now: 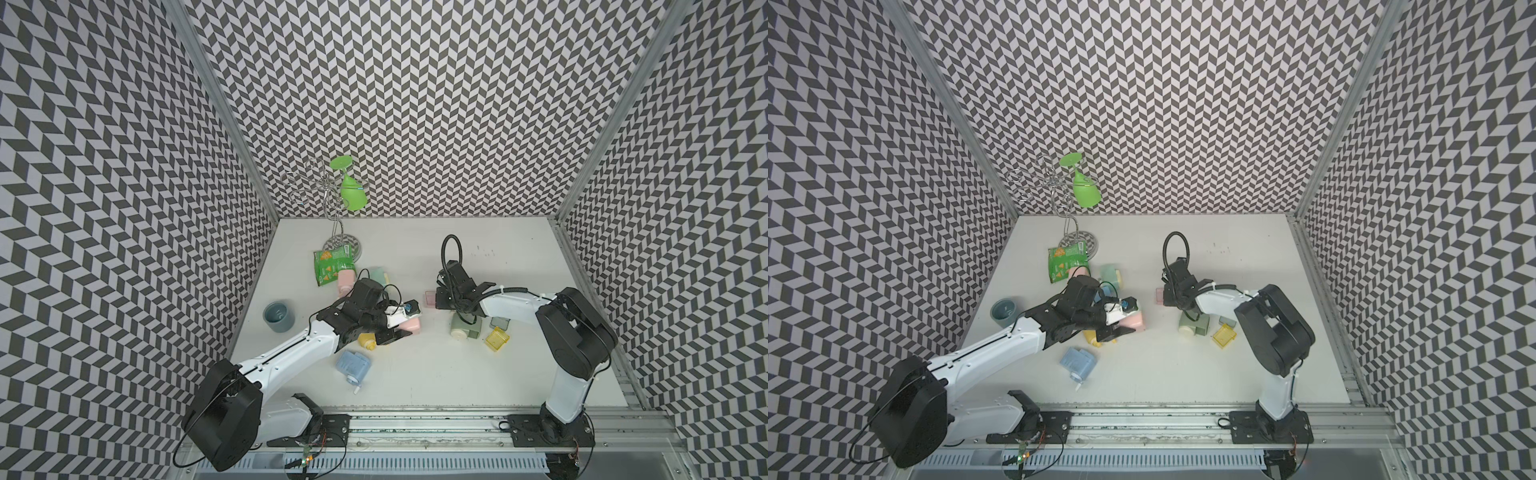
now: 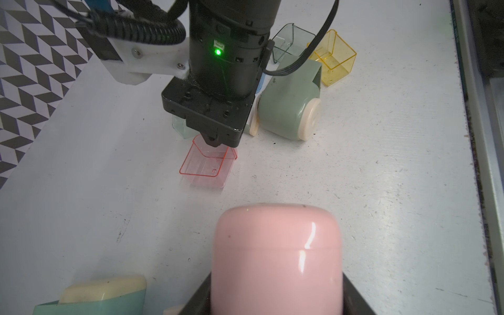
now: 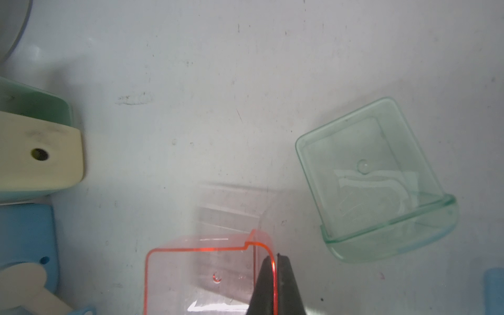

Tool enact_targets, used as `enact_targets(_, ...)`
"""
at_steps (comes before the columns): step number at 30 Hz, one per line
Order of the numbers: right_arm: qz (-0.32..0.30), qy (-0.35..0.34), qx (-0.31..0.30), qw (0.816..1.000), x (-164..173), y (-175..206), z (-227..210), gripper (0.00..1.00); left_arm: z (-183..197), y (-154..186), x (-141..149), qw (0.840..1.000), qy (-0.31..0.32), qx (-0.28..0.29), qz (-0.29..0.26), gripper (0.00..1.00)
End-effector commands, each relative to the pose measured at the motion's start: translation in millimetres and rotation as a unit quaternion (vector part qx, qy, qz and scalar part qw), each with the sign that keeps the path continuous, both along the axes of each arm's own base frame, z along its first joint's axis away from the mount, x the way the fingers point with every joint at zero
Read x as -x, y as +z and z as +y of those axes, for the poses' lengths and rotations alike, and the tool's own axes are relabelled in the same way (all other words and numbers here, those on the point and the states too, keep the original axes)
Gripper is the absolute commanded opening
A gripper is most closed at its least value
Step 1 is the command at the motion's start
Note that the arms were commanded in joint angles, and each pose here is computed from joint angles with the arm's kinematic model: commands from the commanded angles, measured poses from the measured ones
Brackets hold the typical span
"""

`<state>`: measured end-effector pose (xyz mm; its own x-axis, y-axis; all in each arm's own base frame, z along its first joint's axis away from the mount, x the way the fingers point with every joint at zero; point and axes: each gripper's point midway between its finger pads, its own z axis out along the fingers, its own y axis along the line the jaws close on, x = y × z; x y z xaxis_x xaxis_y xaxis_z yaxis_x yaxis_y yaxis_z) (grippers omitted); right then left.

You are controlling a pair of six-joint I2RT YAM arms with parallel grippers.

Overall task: Put the tray back into the pencil sharpener
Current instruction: Pick up the container from the center of the board.

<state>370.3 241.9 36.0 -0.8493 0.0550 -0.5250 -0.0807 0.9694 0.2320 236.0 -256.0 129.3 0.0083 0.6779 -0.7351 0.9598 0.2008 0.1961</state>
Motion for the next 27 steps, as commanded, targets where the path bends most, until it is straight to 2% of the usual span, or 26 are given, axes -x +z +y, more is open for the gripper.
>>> enact_targets(1, -0.027, 0.005, -0.013, 1.000, -4, 25, 7, 0.00, -5, 13, 0, 0.999, -0.008, 0.026, -0.017, 0.40)
enact_targets(10, -0.037, 0.026, -0.034, 0.998, 36, 63, 8, 0.00, -7, 18, 6, 0.999, -0.023, 0.038, -0.022, 0.38)
enact_targets(20, -0.016, 0.022, -0.031, 0.999, 119, 68, -21, 0.00, -11, 22, 20, 0.996, -0.060, 0.062, -0.036, 0.37)
enact_targets(27, 0.017, 0.027, -0.046, 0.998, 171, 60, -28, 0.00, -16, 11, 23, 0.996, -0.069, 0.048, -0.031, 0.37)
